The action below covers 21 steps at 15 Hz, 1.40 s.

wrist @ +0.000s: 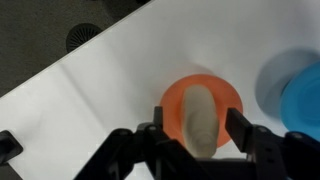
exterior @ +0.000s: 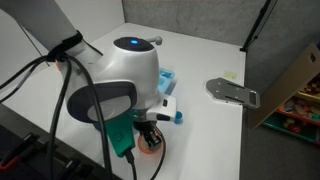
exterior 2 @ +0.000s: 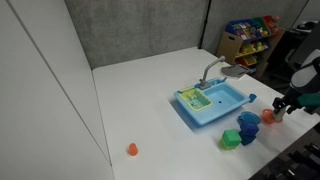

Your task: Put the bottle on the dish rack

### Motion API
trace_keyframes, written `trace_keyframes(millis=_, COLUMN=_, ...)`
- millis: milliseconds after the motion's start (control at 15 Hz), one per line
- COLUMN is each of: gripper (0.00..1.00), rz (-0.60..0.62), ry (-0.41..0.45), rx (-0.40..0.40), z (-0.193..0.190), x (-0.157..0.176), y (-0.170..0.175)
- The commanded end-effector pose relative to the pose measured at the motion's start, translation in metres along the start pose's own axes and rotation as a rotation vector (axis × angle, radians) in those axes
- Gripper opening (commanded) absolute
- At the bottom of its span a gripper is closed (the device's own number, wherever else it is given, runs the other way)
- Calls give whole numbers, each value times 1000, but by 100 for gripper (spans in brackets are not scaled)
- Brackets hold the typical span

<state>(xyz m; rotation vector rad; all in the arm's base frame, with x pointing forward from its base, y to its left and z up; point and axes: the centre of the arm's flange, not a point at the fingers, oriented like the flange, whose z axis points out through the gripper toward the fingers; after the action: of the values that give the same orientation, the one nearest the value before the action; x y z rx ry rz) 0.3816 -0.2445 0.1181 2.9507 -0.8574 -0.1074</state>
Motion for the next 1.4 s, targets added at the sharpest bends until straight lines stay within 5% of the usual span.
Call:
trace_keyframes(millis=0, gripper=35, rz=-23, ry=11, rx=-2, z=-5, x=4, y=-2)
trace_keyframes(millis=267, gripper=7, rz=-41, ry=0, rx=-12, z=-31, x=0, y=-18)
trace_keyframes(millis=1333, gripper=9, rz=-190, ry=45, rx=-32, z=-110, x=34, y=-157)
